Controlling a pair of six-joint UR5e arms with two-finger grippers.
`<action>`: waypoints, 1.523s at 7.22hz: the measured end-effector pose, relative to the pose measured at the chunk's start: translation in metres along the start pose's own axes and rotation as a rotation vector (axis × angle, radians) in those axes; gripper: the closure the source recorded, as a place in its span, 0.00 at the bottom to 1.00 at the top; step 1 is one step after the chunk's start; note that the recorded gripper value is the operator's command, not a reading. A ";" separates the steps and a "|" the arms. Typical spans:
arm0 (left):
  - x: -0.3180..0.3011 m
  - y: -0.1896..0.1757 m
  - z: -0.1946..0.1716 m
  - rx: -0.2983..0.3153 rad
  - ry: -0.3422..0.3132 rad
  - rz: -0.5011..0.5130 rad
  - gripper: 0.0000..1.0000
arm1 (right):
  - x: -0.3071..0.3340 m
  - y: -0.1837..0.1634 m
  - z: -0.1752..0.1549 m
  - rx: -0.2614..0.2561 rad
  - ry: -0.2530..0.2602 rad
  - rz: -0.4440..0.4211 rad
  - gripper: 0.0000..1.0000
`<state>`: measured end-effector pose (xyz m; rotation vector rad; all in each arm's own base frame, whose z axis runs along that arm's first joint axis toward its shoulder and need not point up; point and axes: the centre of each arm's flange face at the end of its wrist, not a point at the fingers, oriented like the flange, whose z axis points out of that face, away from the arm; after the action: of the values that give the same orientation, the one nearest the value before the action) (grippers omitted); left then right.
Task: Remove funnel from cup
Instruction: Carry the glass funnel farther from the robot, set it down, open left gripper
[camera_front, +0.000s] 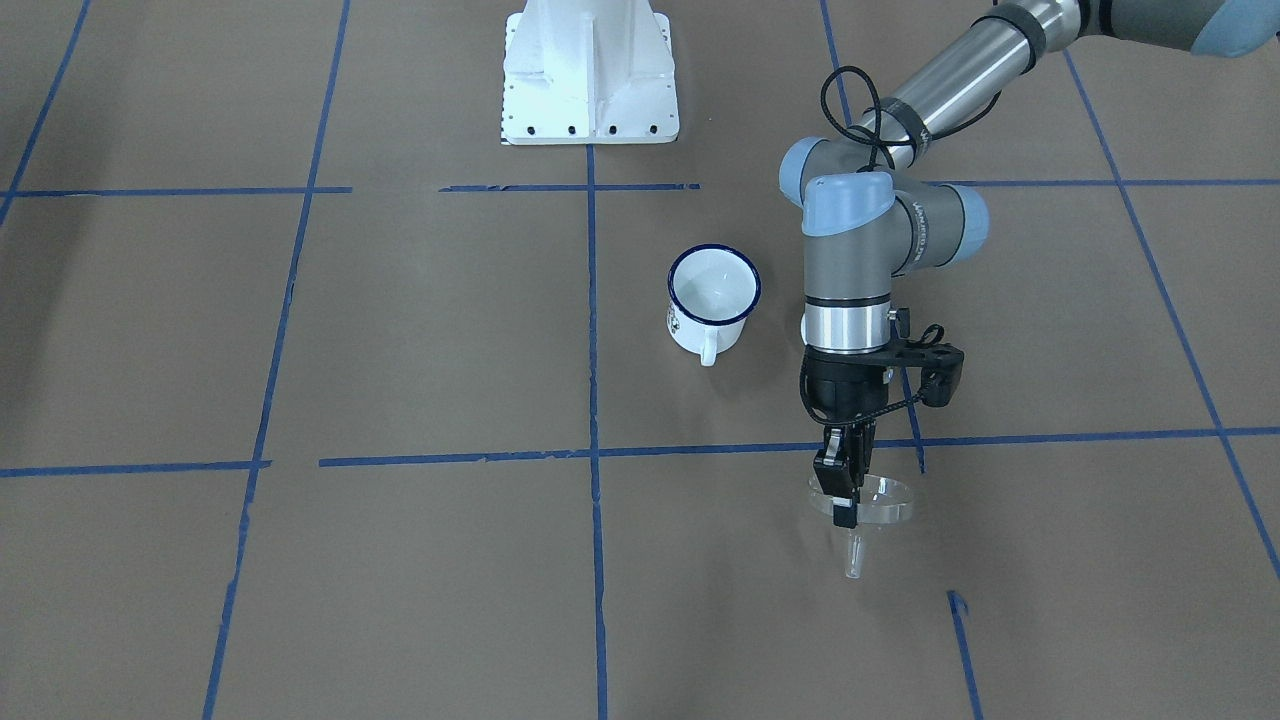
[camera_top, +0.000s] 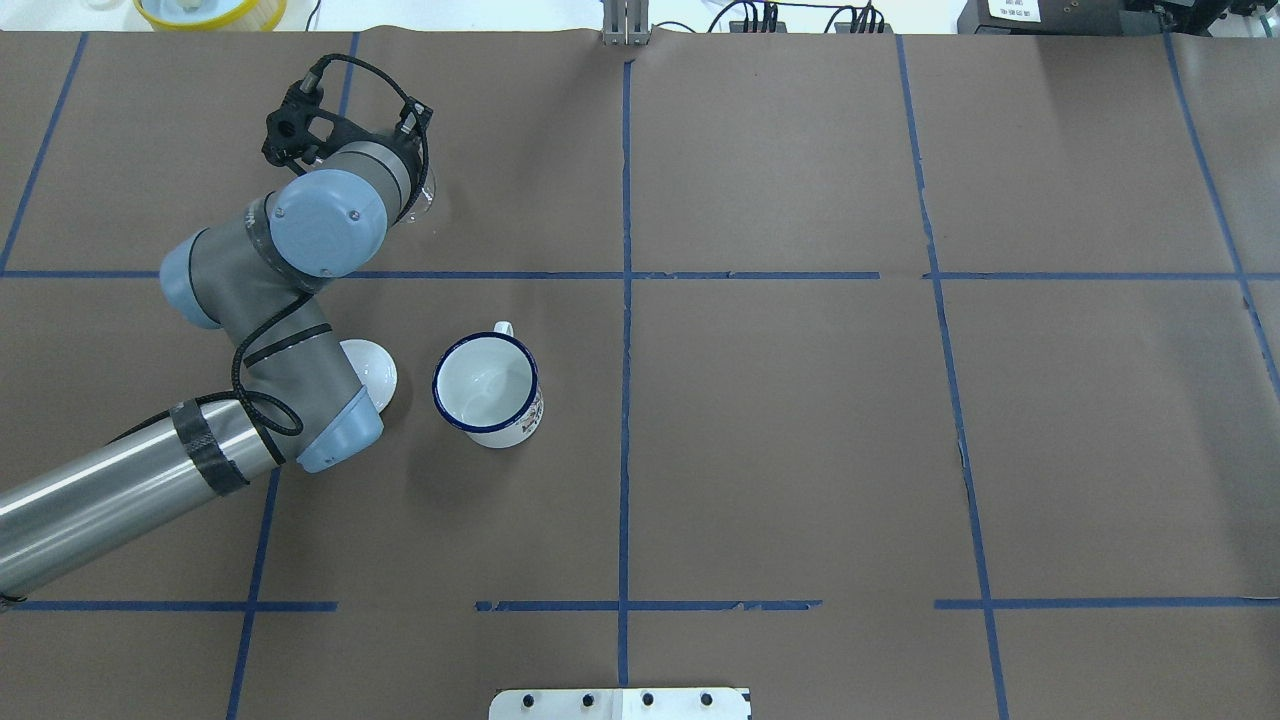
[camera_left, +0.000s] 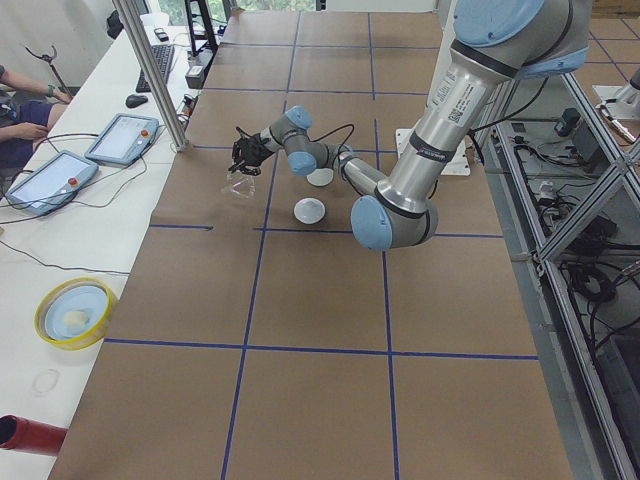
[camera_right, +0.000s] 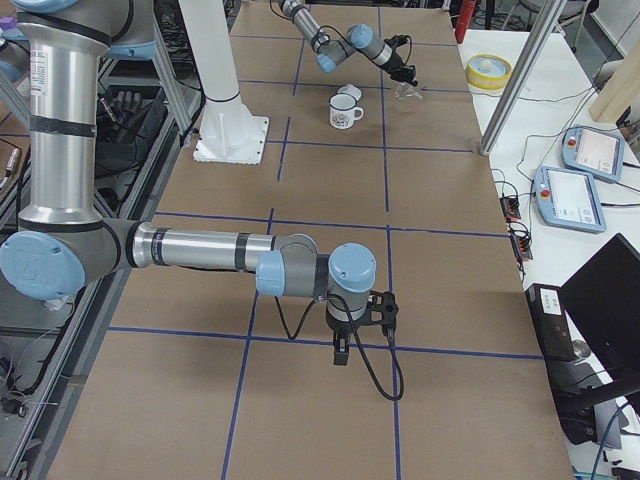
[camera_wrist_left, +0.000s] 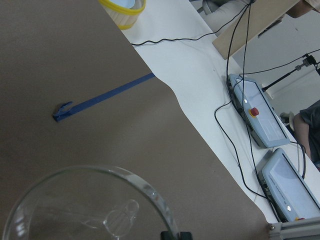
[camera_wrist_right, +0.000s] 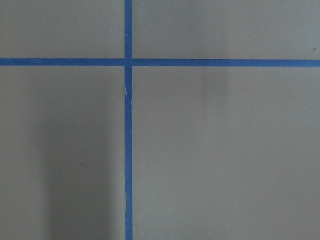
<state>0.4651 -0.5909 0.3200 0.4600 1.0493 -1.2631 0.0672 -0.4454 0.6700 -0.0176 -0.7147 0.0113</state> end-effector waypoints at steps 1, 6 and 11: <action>-0.008 0.009 0.003 0.015 0.000 -0.005 1.00 | 0.000 0.000 0.000 0.000 0.000 0.000 0.00; -0.022 0.018 0.010 0.034 0.023 -0.002 0.00 | 0.000 0.000 0.000 0.000 0.000 0.000 0.00; -0.014 0.012 -0.005 0.017 0.045 0.092 0.00 | 0.000 0.000 0.000 0.000 0.000 0.000 0.00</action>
<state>0.4752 -0.5763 0.3260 0.5463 1.0445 -1.1858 0.0672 -0.4454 0.6700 -0.0176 -0.7147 0.0113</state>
